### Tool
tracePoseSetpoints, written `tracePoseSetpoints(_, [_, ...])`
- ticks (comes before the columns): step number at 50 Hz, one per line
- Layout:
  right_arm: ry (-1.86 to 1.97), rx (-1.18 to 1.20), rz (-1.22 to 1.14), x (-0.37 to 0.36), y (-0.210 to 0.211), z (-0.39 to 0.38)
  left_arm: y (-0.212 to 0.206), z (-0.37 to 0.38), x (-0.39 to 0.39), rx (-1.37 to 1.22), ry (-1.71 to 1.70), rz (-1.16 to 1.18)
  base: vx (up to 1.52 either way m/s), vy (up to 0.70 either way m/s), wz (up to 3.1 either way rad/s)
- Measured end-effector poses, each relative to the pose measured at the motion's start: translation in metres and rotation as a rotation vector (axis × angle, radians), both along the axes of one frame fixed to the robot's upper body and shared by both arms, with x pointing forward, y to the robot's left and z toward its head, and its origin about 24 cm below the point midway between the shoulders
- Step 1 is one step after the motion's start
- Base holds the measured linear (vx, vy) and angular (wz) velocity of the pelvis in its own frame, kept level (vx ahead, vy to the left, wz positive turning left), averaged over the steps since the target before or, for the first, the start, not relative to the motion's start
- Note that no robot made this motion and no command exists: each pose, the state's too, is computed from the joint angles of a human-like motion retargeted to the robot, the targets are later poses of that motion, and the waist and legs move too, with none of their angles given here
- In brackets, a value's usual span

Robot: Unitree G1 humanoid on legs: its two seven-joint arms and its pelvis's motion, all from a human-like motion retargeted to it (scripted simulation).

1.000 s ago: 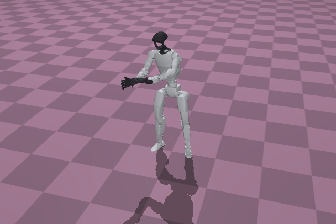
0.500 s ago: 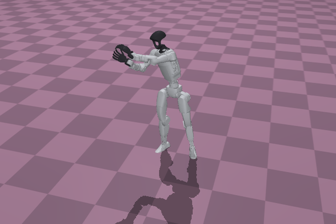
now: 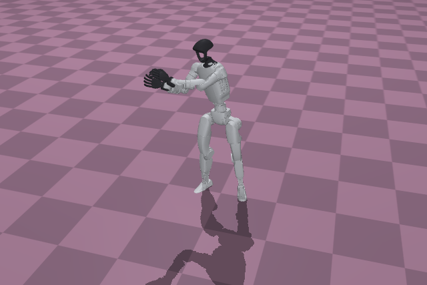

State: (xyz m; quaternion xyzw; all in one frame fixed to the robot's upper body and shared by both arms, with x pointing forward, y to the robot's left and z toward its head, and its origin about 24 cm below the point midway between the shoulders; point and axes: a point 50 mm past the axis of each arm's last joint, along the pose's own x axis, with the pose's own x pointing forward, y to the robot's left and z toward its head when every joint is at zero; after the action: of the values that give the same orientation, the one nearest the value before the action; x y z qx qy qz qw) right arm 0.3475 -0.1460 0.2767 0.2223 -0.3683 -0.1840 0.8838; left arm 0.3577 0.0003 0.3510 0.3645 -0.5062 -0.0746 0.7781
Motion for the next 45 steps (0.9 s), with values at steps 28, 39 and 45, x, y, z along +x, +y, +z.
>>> tracePoseSetpoints(28, [0.533, -0.113, 0.189, -0.003, -0.072, -0.132, 0.244, -0.207, 0.015, -1.088, 0.848, 0.362, 0.0, 0.05, 0.33])
tracePoseSetpoints(39, [0.535, 0.135, 0.178, 0.005, -0.072, -0.146, 0.281, -0.133, 0.027, -0.823, 0.492, 0.786, 0.04, -0.04, 0.04])
tracePoseSetpoints(45, [0.476, 0.207, 0.218, 0.005, -0.068, -0.15, 0.24, -0.081, 0.039, -0.378, 0.288, 0.789, 0.06, -0.1, 0.11])
